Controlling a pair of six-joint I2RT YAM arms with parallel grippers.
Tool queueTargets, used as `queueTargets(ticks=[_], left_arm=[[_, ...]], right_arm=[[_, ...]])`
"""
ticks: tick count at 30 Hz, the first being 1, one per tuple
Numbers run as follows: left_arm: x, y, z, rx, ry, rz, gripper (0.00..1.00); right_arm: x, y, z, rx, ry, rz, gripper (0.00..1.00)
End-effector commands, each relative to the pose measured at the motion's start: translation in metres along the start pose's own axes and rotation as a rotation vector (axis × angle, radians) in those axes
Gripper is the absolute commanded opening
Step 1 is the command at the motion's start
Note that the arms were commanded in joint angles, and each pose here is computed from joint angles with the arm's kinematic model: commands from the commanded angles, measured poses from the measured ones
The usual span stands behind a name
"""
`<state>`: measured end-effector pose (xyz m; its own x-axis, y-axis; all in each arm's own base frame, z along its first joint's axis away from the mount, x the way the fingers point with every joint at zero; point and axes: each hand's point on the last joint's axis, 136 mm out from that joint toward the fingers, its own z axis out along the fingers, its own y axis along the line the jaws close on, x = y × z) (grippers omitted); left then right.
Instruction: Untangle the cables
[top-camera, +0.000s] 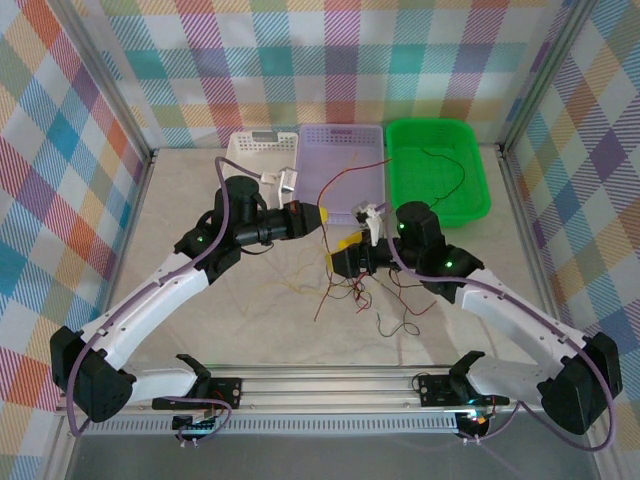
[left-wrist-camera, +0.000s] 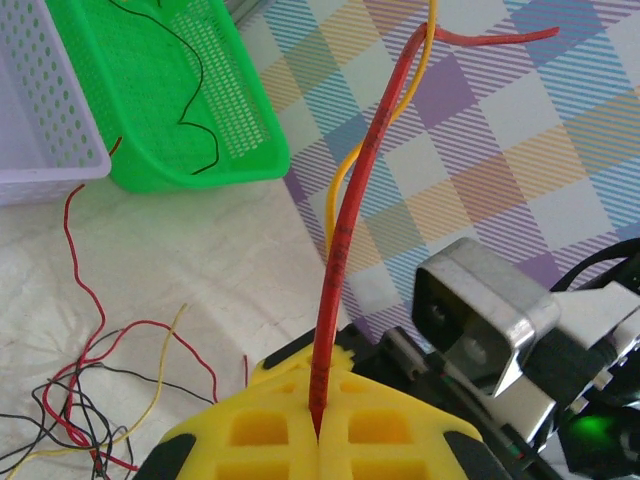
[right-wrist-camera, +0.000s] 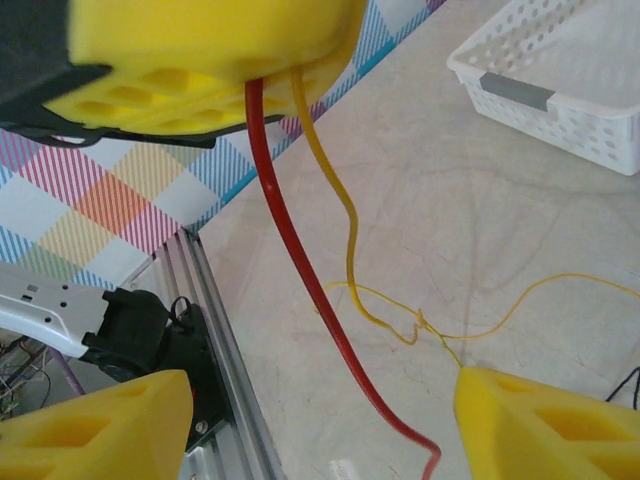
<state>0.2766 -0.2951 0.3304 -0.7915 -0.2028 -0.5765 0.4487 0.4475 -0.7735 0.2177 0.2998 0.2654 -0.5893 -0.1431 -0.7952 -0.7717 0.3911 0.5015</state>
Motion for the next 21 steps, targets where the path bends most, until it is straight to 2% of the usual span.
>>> queueTargets(ticks=[1, 3, 5, 8, 11, 21], left_arm=[[-0.005, -0.024, -0.003, 0.076, -0.013, 0.006, 0.00], [-0.005, -0.026, -0.004, 0.080, -0.013, 0.005, 0.00], [-0.005, -0.027, -0.004, 0.078, -0.013, 0.004, 0.00], [-0.004, -0.026, -0.007, 0.070, -0.013, 0.006, 0.00], [-0.003, -0.023, -0.008, 0.059, -0.016, 0.009, 0.03], [0.004, -0.012, -0.012, 0.018, -0.015, 0.020, 0.20]], right_arm=[[-0.008, 0.004, 0.009, -0.014, -0.042, -0.074, 0.65], [-0.007, 0.002, 0.013, -0.010, -0.038, -0.074, 0.59], [-0.006, 0.001, 0.016, -0.009, -0.031, -0.071, 0.46], [-0.005, 0.001, 0.016, -0.001, -0.029, -0.067, 0.20], [-0.003, 0.001, 0.013, 0.002, -0.020, -0.066, 0.01], [-0.007, 0.020, -0.011, -0.021, -0.066, -0.096, 0.00]])
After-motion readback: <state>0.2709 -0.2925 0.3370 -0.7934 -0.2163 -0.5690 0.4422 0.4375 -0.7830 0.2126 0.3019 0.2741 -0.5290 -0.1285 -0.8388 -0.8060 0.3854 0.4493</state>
